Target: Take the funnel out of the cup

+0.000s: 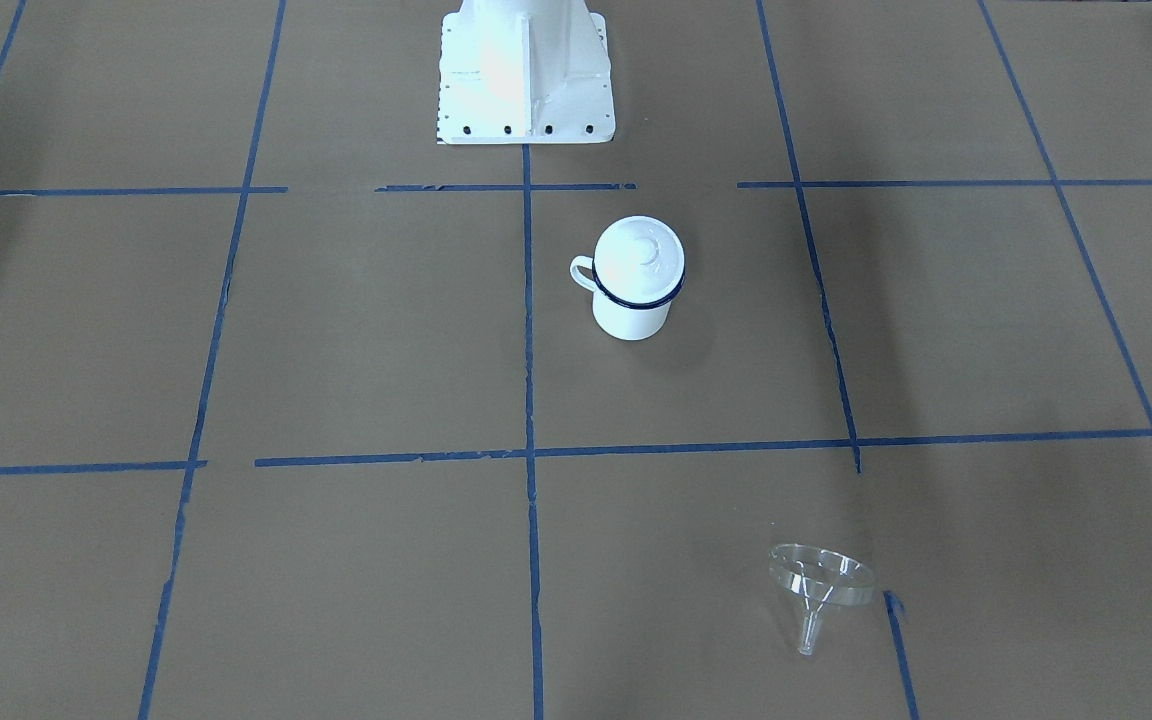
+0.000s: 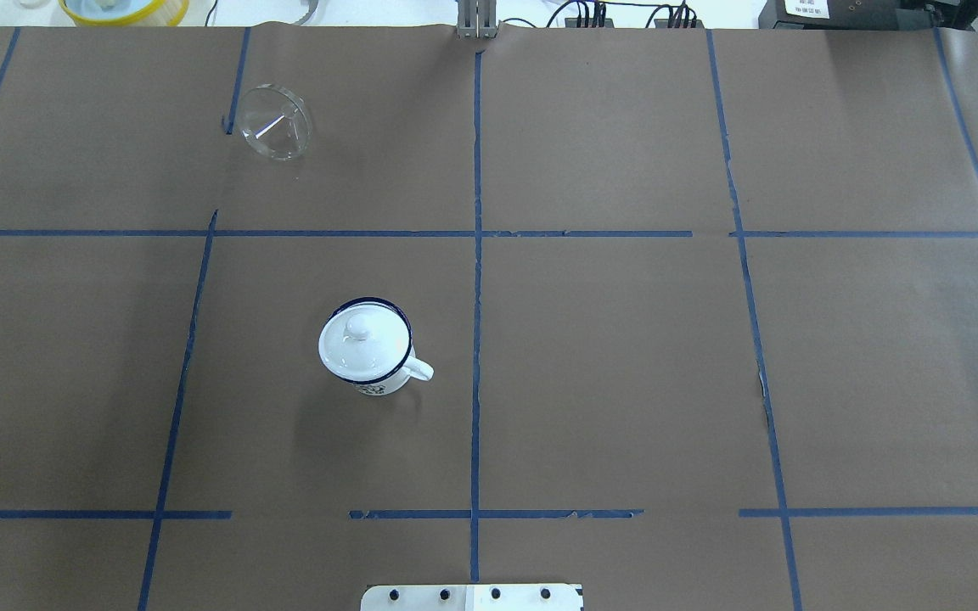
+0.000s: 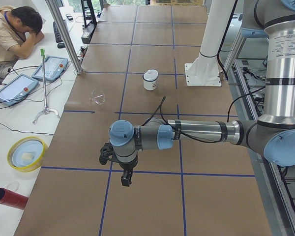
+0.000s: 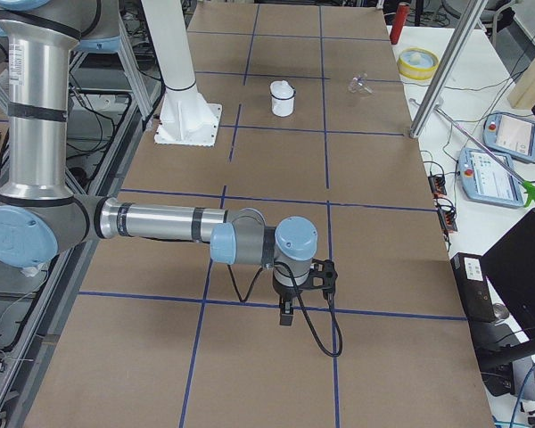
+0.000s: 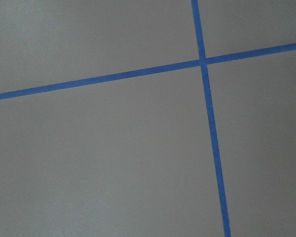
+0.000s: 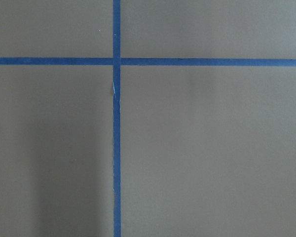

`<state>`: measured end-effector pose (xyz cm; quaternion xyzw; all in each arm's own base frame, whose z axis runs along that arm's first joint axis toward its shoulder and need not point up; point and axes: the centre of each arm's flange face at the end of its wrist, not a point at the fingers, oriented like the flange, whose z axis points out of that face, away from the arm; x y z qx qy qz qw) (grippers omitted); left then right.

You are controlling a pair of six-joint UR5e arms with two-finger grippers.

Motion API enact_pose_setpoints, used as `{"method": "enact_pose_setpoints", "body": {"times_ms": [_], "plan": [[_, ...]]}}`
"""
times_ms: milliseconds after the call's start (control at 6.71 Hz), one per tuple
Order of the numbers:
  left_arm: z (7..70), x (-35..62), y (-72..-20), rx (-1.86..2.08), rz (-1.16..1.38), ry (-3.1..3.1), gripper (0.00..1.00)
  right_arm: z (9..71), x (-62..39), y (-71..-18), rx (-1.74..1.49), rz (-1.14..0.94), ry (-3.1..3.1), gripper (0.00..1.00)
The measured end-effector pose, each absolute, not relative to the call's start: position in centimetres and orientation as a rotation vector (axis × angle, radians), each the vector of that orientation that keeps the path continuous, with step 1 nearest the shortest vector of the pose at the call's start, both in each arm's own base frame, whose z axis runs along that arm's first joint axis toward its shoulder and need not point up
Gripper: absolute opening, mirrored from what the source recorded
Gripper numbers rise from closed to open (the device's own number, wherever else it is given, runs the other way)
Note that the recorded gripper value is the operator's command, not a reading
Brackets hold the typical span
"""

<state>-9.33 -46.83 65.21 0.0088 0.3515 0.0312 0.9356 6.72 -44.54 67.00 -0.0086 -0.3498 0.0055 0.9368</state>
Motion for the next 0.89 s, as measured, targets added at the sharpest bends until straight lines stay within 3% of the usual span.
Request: {"method": "enact_pose_setpoints", "body": {"times_ms": [894], "plan": [[63.6, -9.3, -47.9, 0.076, 0.038, 0.715, 1.0, 67.0, 6.7, -44.5, -0.018, 0.012, -0.715, 1.0]]}}
